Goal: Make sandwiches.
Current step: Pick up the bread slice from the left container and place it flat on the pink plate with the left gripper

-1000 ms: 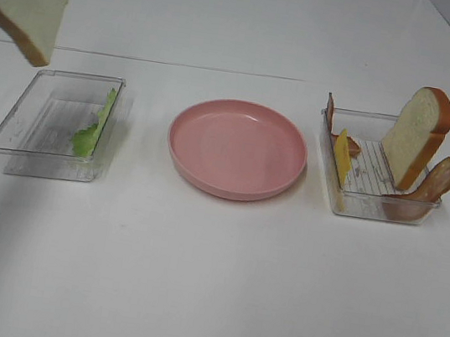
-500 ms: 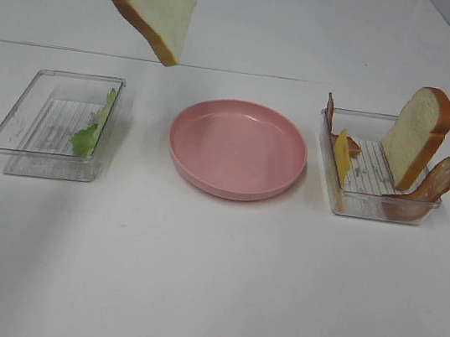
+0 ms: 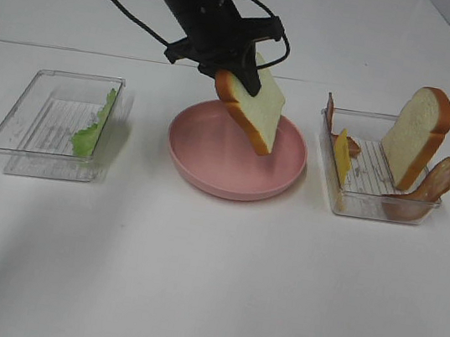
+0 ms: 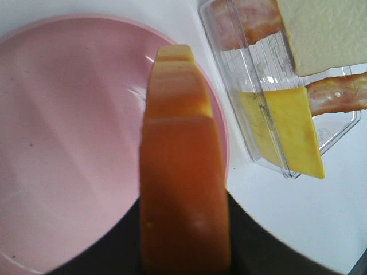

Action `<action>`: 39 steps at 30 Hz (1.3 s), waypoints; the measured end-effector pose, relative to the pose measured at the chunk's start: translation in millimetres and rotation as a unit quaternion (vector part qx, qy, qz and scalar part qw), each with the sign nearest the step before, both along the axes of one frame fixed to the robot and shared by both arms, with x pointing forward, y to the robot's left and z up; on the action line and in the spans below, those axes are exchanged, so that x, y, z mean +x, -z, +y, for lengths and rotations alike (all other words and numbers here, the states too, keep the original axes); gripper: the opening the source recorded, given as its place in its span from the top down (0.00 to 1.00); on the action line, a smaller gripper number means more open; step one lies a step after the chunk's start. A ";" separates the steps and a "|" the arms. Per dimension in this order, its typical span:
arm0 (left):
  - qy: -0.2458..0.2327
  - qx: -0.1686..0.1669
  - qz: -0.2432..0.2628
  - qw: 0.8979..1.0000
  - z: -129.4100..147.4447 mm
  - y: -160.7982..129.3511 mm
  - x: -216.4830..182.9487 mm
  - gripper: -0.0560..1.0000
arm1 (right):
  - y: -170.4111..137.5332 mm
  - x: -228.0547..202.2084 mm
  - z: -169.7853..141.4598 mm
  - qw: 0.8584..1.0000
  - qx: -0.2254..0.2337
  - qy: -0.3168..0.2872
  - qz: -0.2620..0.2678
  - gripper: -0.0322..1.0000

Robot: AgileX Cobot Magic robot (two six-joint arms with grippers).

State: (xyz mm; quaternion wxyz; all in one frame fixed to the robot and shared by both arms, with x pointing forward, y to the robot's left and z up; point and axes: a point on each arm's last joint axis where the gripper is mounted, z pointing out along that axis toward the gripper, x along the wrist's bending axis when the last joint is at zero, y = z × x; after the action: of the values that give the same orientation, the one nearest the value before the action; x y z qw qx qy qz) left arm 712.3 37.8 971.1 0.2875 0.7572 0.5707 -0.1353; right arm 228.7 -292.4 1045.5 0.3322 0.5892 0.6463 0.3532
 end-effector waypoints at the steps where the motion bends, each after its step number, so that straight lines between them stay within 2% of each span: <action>1: 0.000 0.000 0.000 1.000 0.0 0.0 0.0 0.75 | 0.0 0.0 0.0 1.000 0.000 0.000 0.000 0.14; 13: -0.034 0.011 0.049 0.998 -9.7 42.3 1.7 0.75 | 0.0 0.0 0.0 1.000 0.000 0.000 0.000 0.14; 28: -0.039 0.006 0.067 0.997 -11.8 55.1 2.3 0.75 | 0.0 0.0 0.0 1.000 0.000 0.000 0.000 0.14; 31: -0.037 0.018 0.063 0.997 -10.1 56.2 2.6 0.69 | 0.0 0.0 0.0 1.000 0.000 0.000 0.000 0.14; 32: -0.036 0.024 0.061 0.997 -9.2 56.7 2.8 0.63 | 0.0 0.0 0.0 1.000 0.000 0.000 0.000 0.14; 33: -0.035 0.036 0.055 0.997 -7.3 57.3 3.4 0.48 | 0.0 0.0 0.0 1.000 0.000 0.000 0.000 0.14; 34: -0.035 0.036 0.055 0.997 -7.3 57.3 3.4 0.48 | 0.0 0.0 0.0 1.000 0.000 0.000 0.000 0.14; 35: -0.033 0.045 0.052 0.997 -6.0 57.4 3.8 0.30 | 0.0 0.0 0.0 1.000 0.000 0.000 0.000 0.14; 36: -0.032 0.049 0.049 0.997 -5.4 57.0 4.1 0.22 | 0.0 0.0 0.0 1.000 0.000 0.000 0.000 0.14; 37: -0.032 0.049 0.049 0.997 -5.4 57.0 4.1 0.22 | 0.0 0.0 0.0 1.000 0.000 0.000 0.000 0.14; 38: -0.031 0.056 0.041 0.997 -4.3 53.7 5.1 0.11 | 0.0 0.0 0.0 1.000 0.000 0.000 0.000 0.14; 39: -0.031 0.056 0.041 0.997 -4.3 53.7 5.1 0.11 | 0.0 0.0 0.0 1.000 0.000 0.000 0.000 0.14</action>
State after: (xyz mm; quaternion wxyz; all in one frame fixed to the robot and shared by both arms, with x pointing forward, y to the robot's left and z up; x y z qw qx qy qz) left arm 717.5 33.5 917.4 0.2251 0.7480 0.6116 -0.1251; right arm 228.7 -292.4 1045.5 0.3322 0.5892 0.6463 0.3532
